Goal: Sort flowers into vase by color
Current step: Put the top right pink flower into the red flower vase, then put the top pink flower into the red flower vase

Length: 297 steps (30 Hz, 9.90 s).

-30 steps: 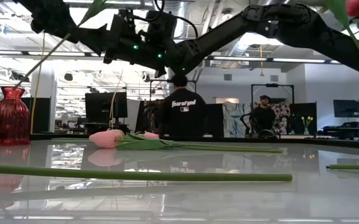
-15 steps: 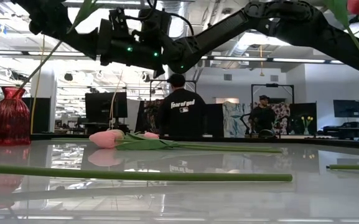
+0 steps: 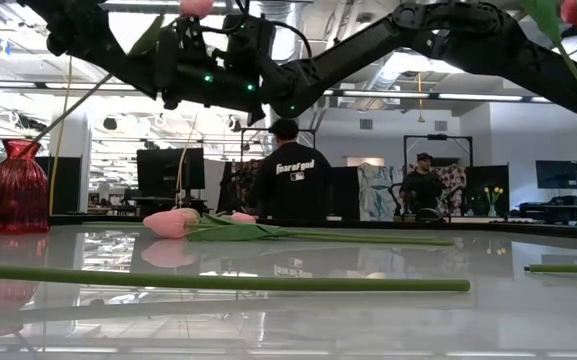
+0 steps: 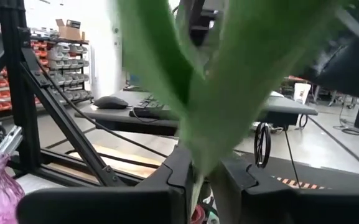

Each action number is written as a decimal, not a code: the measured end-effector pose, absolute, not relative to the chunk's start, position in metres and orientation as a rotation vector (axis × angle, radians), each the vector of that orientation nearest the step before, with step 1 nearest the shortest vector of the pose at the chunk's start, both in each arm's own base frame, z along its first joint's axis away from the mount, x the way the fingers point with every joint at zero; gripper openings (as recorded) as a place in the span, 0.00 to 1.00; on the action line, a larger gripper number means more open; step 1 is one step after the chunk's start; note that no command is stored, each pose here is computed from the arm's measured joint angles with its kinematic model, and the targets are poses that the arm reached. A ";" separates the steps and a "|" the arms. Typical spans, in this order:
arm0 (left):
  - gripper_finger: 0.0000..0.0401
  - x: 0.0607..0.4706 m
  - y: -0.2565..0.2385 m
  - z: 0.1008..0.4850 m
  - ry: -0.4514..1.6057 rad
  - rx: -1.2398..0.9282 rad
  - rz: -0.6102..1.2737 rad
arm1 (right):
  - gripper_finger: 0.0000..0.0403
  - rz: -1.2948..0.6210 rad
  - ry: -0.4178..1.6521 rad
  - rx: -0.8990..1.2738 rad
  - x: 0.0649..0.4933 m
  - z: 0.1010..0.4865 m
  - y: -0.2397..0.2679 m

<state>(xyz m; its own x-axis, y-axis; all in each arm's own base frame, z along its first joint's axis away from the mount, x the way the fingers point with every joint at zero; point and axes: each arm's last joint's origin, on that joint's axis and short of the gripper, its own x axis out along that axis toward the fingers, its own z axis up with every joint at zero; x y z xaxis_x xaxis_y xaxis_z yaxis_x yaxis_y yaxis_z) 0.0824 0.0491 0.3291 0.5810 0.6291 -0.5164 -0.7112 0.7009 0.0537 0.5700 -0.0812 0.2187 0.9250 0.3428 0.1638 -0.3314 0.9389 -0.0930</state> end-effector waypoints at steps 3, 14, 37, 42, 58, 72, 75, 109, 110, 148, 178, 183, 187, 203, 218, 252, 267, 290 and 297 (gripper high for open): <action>0.47 0.082 0.049 0.329 0.536 -0.166 0.787 | 0.22 0.347 -0.169 -0.058 0.571 0.223 -0.081; 0.47 0.082 0.049 0.329 0.541 -0.160 0.784 | 0.47 0.359 0.011 -0.052 0.577 0.243 -0.082; 0.47 0.079 0.048 0.325 0.599 -0.157 0.797 | 0.72 0.291 0.424 -0.049 0.543 0.261 -0.124; 0.47 0.075 0.048 0.325 0.644 -0.131 0.865 | 0.72 0.224 0.539 -0.023 0.527 0.265 -0.140; 0.47 0.110 0.115 0.404 0.917 -0.016 1.016 | 0.72 0.129 0.788 0.066 0.478 0.301 -0.150; 0.47 0.114 0.240 0.344 1.155 -0.387 0.930 | 0.72 0.179 0.970 0.103 0.452 0.310 -0.135; 0.47 0.125 0.244 0.324 1.215 -0.405 0.842 | 0.72 0.188 1.023 0.120 0.444 0.308 -0.138; 0.47 0.173 0.268 0.256 1.263 -0.300 0.586 | 0.72 -0.034 0.477 0.039 0.204 0.325 -0.105; 0.47 0.173 0.268 0.256 1.262 -0.303 0.588 | 0.72 -0.058 0.445 0.035 0.199 0.325 -0.107; 0.47 0.159 0.242 0.196 1.352 -0.343 0.368 | 0.72 -0.059 0.296 0.068 0.198 0.340 -0.033; 0.47 0.162 0.253 0.185 1.302 -0.229 0.475 | 0.72 -0.093 0.331 0.048 0.181 0.343 -0.015; 0.47 0.163 0.260 0.187 1.278 -0.161 0.520 | 0.72 -0.091 0.331 0.038 0.181 0.343 -0.015; 0.47 0.158 0.266 0.188 1.250 -0.172 0.536 | 0.72 -0.094 0.331 0.039 0.181 0.343 -0.016; 0.47 0.161 0.278 0.167 1.399 -0.130 0.601 | 0.72 -0.095 0.327 0.058 0.182 0.343 -0.016; 0.47 0.160 0.270 0.165 1.489 -0.127 0.570 | 0.72 -0.109 0.305 0.059 0.182 0.345 -0.018; 0.47 0.182 0.233 0.171 1.480 -0.209 0.239 | 0.72 -0.100 0.351 0.009 0.187 0.339 -0.019; 0.47 0.198 0.249 0.160 1.337 -0.283 0.544 | 0.72 -0.104 0.359 0.010 0.190 0.338 -0.020; 0.47 0.216 0.262 0.151 1.228 -0.250 0.712 | 0.72 -0.102 0.359 0.010 0.190 0.338 -0.020; 0.47 0.215 0.269 0.144 1.202 -0.283 0.683 | 0.72 -0.103 0.359 0.031 0.189 0.338 -0.020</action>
<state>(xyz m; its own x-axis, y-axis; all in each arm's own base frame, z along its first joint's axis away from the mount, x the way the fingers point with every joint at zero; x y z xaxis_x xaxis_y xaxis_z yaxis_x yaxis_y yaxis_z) 0.2147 0.2686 0.1435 0.1926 0.3342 -0.9226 -0.6212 0.7694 0.1490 0.1895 -0.0198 0.3375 0.9310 -0.0950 -0.3526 0.1062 0.9943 0.0123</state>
